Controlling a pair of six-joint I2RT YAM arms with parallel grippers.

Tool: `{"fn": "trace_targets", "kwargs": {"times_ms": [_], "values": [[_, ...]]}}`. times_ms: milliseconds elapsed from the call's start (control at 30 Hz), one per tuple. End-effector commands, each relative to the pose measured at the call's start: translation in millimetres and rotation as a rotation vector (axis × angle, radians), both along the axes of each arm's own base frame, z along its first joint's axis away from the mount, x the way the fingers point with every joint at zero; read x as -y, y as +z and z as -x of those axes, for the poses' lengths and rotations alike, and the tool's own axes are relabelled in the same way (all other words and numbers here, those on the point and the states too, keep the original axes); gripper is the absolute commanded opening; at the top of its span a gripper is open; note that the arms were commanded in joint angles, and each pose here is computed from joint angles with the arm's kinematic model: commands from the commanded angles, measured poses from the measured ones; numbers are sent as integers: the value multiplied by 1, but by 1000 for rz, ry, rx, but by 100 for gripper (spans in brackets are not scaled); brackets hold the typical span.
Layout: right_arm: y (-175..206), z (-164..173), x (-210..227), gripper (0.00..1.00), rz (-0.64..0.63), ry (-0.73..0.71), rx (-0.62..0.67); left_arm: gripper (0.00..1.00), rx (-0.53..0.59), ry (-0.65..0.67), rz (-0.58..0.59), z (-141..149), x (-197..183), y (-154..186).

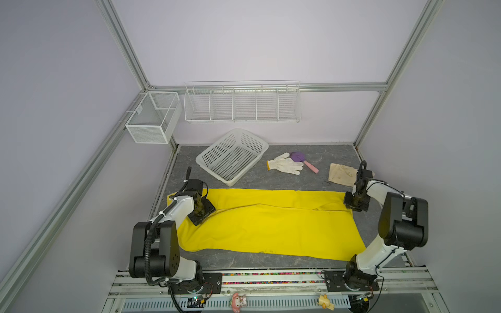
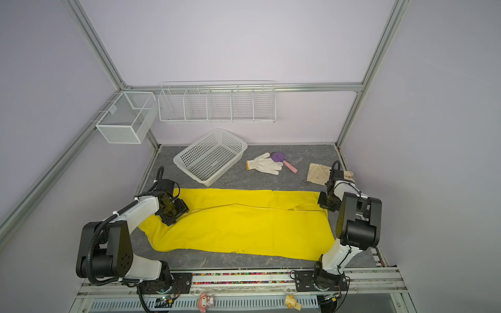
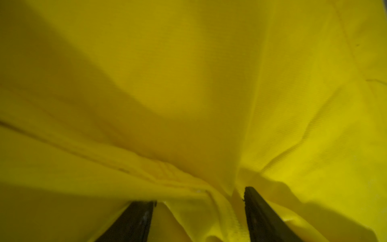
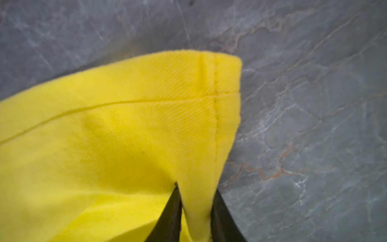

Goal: Fold and stack the trousers
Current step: Flatten out the trousers at the center of the table.

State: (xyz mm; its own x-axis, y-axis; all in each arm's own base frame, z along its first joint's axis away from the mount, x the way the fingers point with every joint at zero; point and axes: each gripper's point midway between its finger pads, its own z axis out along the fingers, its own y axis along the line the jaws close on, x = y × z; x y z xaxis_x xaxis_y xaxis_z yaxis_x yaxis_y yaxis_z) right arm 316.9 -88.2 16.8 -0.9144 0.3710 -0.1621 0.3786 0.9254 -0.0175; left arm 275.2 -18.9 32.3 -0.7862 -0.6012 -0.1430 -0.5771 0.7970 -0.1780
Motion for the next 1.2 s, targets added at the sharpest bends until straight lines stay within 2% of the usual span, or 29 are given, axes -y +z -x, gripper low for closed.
{"fn": "trace_targets", "kwargs": {"times_ms": [0, 133, 367, 500, 633, 733, 867, 1000, 1067, 1167], "values": [[-16, 6, 15, 16, 29, 23, -56, 69, -74, -14, -49, 15, -8, -11], [-4, -9, 31, 13, 102, 105, -52, 69, -104, -17, -92, 23, -16, -13], [49, -51, 62, 13, 290, 235, 12, 69, -136, -24, -138, 28, -23, -17], [56, -57, 62, 20, 323, 281, 13, 69, -140, -28, -149, 26, -25, -17], [55, -54, 59, 33, 311, 276, 18, 69, -126, -25, -143, 25, -24, -8], [62, -50, 48, 44, 251, 242, 57, 69, -102, -26, -134, 23, -22, 7], [73, -43, 14, 47, 108, 183, 150, 70, -90, -12, -196, 23, -34, 32], [68, -39, -34, 49, -67, 150, 210, 72, -88, -5, -235, 22, -47, 47], [58, -36, -56, 50, -124, 159, 198, 72, -88, 14, -220, 22, -52, 48], [40, -27, -64, 50, -154, 145, 145, 72, -96, 25, -218, 25, -59, 46]]}}
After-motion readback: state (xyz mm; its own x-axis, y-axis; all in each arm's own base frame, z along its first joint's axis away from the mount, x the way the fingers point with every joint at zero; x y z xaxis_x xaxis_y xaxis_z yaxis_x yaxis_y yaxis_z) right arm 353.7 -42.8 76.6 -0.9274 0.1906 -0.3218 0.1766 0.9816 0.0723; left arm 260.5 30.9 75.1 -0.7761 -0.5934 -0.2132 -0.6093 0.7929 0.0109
